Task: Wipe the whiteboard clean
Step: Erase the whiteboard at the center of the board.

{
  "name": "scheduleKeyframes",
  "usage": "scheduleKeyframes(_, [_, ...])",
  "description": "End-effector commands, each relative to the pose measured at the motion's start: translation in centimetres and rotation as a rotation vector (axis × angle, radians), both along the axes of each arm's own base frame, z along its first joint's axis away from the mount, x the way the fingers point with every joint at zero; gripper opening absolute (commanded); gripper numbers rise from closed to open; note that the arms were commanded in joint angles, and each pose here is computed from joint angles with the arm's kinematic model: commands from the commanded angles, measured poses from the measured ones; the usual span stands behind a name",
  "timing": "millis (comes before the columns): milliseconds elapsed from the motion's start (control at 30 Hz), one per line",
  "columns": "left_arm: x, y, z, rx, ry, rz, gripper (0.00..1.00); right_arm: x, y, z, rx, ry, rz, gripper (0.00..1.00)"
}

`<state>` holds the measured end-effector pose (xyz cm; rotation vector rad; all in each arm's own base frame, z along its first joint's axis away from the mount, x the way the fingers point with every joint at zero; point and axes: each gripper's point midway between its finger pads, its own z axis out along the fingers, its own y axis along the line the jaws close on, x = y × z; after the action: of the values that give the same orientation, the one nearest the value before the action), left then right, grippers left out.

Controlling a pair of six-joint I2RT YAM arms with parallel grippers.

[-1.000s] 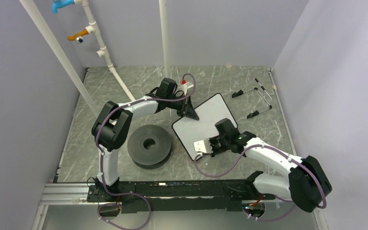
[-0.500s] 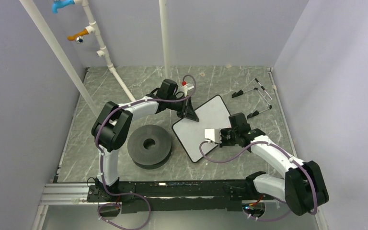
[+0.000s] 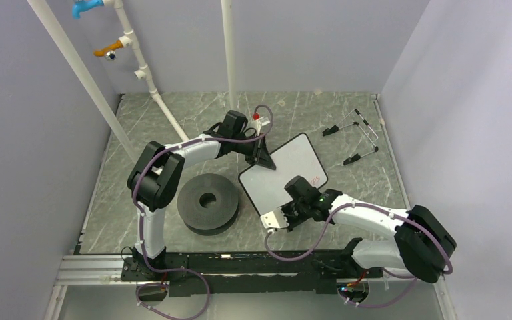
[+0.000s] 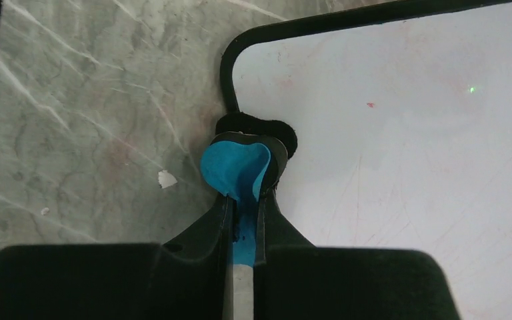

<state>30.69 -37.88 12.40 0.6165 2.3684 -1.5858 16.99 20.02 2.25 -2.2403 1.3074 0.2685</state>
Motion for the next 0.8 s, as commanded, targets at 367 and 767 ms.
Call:
scheduleKeyframes(367, [-0.7, -0.5, 5.4, -0.099, -0.095, -0.091, 0.0, 11.4, -12.2, 3.5, 0.097, -0.092, -0.566, 0.0])
scheduleKeyframes(767, [-0.7, -0.8, 5.6, -0.104, -0.1, -0.097, 0.0, 5.0, -3.6, 1.6, 0.092, -0.038, -0.223, 0.0])
